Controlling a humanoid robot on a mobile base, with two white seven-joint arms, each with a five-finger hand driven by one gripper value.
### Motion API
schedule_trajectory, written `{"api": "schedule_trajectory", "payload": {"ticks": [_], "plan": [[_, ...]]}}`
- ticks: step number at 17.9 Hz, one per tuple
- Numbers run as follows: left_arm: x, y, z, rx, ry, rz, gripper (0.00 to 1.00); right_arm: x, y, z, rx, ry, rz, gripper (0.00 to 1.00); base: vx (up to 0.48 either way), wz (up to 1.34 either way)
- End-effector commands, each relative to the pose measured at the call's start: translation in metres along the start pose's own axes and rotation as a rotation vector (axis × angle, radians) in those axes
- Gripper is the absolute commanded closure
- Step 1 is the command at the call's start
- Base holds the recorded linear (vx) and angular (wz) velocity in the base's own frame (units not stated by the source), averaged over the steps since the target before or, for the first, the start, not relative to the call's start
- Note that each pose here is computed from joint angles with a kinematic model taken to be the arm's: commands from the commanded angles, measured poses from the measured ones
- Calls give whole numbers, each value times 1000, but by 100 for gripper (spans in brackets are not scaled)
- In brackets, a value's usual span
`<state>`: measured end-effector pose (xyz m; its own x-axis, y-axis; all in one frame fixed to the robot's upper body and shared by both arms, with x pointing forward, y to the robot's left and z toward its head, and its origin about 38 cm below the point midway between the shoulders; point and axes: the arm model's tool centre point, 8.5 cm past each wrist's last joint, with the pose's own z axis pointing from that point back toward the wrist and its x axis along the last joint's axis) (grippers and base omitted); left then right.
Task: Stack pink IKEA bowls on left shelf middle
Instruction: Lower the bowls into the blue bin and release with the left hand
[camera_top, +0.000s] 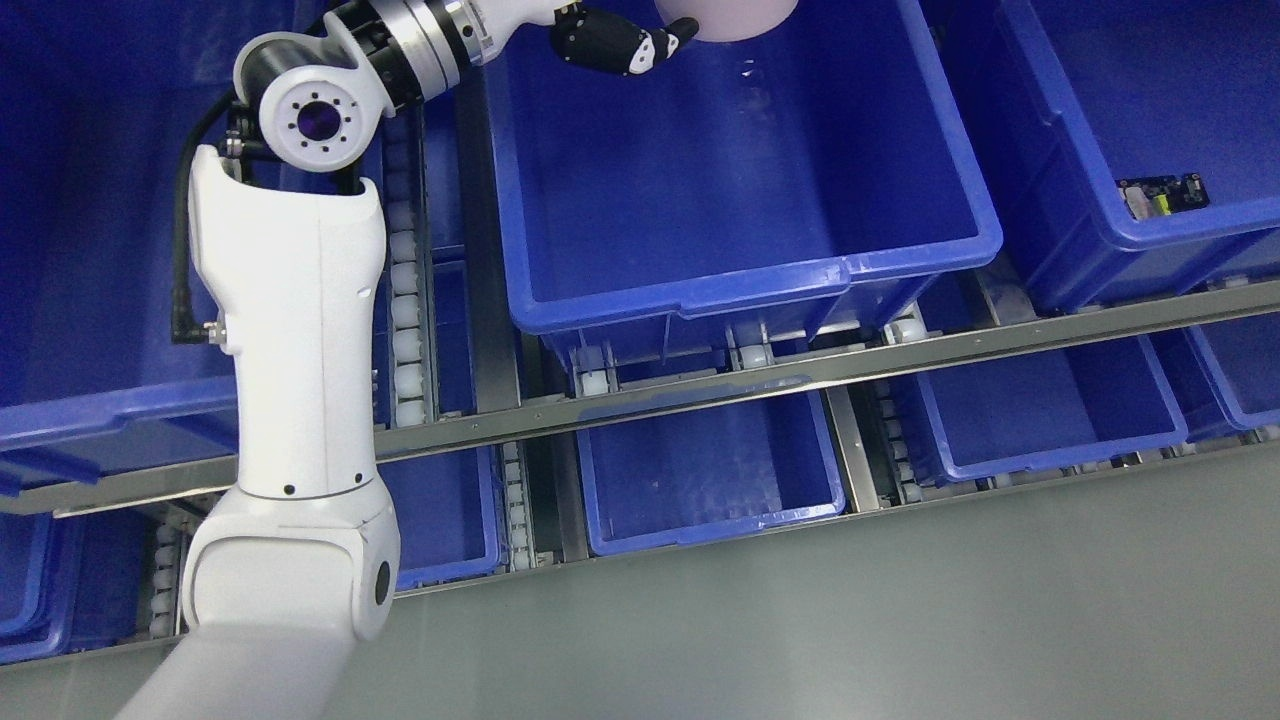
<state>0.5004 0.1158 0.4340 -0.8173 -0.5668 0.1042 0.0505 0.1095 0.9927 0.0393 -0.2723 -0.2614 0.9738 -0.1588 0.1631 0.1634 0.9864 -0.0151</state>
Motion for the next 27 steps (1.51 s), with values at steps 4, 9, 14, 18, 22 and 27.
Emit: {"api": "schedule_trajectory", "payload": {"ticks": [4, 9, 14, 18, 22, 27], "plan": [[-16, -87, -28, -331, 38, 58, 96, 1, -11, 1, -17, 4, 3, 0, 99, -170], [-15, -80, -25, -330, 37, 51, 91, 1, -11, 1, -17, 4, 3, 0, 46, -86], [-10, -63, -19, -272, 34, 23, 42, 1, -11, 1, -17, 4, 3, 0, 20, -37], [-39, -6, 30, 9, 101, 83, 26, 1, -11, 1, -17, 4, 3, 0, 15, -39], [-70, 51, 89, 772, 17, 431, 11, 1, -11, 1, -17, 4, 3, 0, 15, -11], [-62, 18, 103, 1092, 121, 671, 0, 1, -11, 1, -17, 4, 3, 0, 3, -7]]}}
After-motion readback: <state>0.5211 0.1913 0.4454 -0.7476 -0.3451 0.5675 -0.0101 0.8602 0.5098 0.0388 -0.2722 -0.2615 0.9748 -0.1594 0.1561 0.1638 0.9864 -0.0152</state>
